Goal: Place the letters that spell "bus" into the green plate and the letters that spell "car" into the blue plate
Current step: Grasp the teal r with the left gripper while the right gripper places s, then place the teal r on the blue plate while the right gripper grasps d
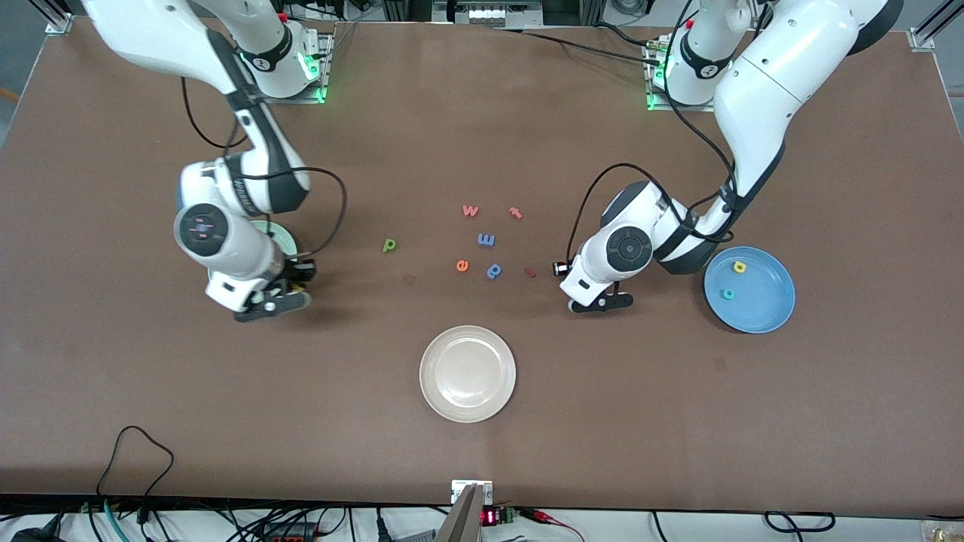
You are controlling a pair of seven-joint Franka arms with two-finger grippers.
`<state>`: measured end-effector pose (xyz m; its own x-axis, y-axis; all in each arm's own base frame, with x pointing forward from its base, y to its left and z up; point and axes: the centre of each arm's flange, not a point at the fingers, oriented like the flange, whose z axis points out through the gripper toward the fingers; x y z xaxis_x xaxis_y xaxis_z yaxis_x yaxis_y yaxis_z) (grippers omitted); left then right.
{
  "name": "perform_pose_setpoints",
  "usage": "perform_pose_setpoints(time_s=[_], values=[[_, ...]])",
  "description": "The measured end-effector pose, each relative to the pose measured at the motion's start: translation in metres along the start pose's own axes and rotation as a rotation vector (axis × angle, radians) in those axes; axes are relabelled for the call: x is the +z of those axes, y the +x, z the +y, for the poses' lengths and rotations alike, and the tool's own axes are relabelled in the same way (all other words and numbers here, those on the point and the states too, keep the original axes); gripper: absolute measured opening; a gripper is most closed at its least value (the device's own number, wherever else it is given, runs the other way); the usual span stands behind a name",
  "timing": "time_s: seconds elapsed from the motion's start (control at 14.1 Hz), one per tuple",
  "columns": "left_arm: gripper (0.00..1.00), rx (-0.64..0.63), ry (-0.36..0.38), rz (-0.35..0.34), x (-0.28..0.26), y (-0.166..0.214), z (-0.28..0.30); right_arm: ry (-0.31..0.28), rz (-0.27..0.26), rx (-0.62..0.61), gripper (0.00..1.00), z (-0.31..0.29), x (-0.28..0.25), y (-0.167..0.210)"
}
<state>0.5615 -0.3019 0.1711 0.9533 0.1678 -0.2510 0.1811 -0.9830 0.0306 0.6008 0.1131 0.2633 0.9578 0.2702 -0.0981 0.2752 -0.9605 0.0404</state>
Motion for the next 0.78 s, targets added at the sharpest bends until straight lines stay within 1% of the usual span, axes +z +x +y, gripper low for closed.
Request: perform_pose_setpoints(time_s=[0.21, 0.28, 0.35, 0.42, 0.5, 0.57, 0.64, 0.71, 0.78], values=[[0.48, -0.040, 0.003, -0.005, 0.004, -0.002, 0.002, 0.012, -0.067, 0.034, 0.22, 0.047, 0.029, -0.030], [0.41, -0.040, 0.005, -0.002, 0.003, -0.003, 0.004, 0.013, -0.090, 0.043, 0.22, 0.055, 0.039, -0.039], [0.38, -0.035, 0.009, 0.003, 0.003, -0.003, 0.004, 0.012, -0.107, 0.051, 0.22, 0.062, 0.047, -0.046], [0.38, -0.030, 0.014, 0.008, 0.003, -0.004, 0.005, 0.013, -0.119, 0.059, 0.22, 0.069, 0.052, -0.051], [0.33, -0.028, 0.016, 0.012, 0.003, -0.004, 0.006, 0.015, -0.126, 0.064, 0.22, 0.075, 0.056, -0.055], [0.33, -0.027, 0.017, 0.014, 0.003, -0.004, 0.006, 0.017, -0.128, 0.069, 0.27, 0.079, 0.057, -0.057], [0.28, -0.027, 0.018, 0.015, 0.003, -0.004, 0.006, 0.017, -0.127, 0.071, 0.35, 0.081, 0.057, -0.057], [0.22, -0.028, 0.019, 0.015, 0.002, -0.003, 0.005, 0.017, -0.123, 0.072, 0.44, 0.081, 0.055, -0.057], [0.20, -0.028, 0.019, 0.015, 0.002, -0.003, 0.005, 0.015, -0.111, 0.072, 0.55, 0.082, 0.051, -0.055]])
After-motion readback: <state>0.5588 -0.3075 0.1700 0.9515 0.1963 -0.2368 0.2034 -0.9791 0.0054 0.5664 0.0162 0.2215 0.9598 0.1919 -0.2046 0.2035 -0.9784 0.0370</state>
